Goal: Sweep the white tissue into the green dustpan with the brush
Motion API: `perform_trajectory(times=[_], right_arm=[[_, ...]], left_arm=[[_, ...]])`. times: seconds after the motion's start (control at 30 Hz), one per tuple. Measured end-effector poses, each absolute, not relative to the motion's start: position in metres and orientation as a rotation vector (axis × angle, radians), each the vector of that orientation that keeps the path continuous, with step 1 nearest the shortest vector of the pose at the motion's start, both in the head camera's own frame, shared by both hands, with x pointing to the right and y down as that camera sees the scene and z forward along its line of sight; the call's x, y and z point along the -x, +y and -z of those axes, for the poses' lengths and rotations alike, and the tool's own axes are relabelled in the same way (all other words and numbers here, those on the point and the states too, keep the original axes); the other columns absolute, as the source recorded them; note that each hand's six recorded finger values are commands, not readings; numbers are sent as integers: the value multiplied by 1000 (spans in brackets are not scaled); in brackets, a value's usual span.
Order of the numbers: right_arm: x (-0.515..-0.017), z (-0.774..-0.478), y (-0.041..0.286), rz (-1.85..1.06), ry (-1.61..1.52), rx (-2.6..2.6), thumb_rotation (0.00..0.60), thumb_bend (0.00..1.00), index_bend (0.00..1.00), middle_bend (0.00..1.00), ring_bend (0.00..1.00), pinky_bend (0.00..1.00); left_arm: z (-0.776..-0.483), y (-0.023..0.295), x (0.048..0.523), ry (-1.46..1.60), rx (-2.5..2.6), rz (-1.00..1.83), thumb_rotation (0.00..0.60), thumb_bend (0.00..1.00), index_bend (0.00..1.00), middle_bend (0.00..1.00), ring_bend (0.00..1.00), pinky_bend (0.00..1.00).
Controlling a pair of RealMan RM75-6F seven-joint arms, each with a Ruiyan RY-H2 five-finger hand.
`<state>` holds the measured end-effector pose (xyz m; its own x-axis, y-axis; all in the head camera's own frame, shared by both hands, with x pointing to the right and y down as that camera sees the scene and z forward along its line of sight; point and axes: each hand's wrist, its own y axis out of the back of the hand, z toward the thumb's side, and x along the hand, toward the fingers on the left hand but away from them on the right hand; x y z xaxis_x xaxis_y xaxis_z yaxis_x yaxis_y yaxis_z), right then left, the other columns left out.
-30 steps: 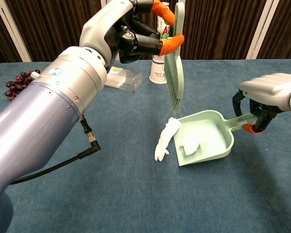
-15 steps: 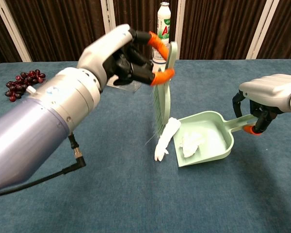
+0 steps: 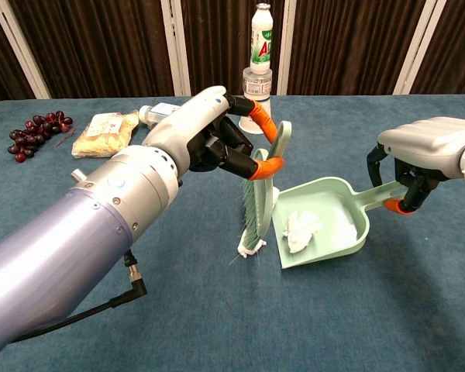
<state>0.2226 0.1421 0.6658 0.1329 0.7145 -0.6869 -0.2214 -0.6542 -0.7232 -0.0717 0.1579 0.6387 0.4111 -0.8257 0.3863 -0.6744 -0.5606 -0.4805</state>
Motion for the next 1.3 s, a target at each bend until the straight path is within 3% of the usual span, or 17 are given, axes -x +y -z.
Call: perform_trajectory(times=[0.4,0.63,1.3], right_arm=[[-221,-665,144,-1614,-477,1679,600,384,630,943,916,871],[-218,-664,144,-1607,-478,1682,600,383,630,943,916,871],[-217,-666,146,-1606,-480,1686,600,384,630,943,916,871]], left_arm=[[-620,142,71,1448,2479,742,600,621,784,1000,987,998],[-627,136,81,1364,2423,834,600,622,788,1000,988,998],[-639,160,59,1333,2479,854,600,621,781,1000,983,998]])
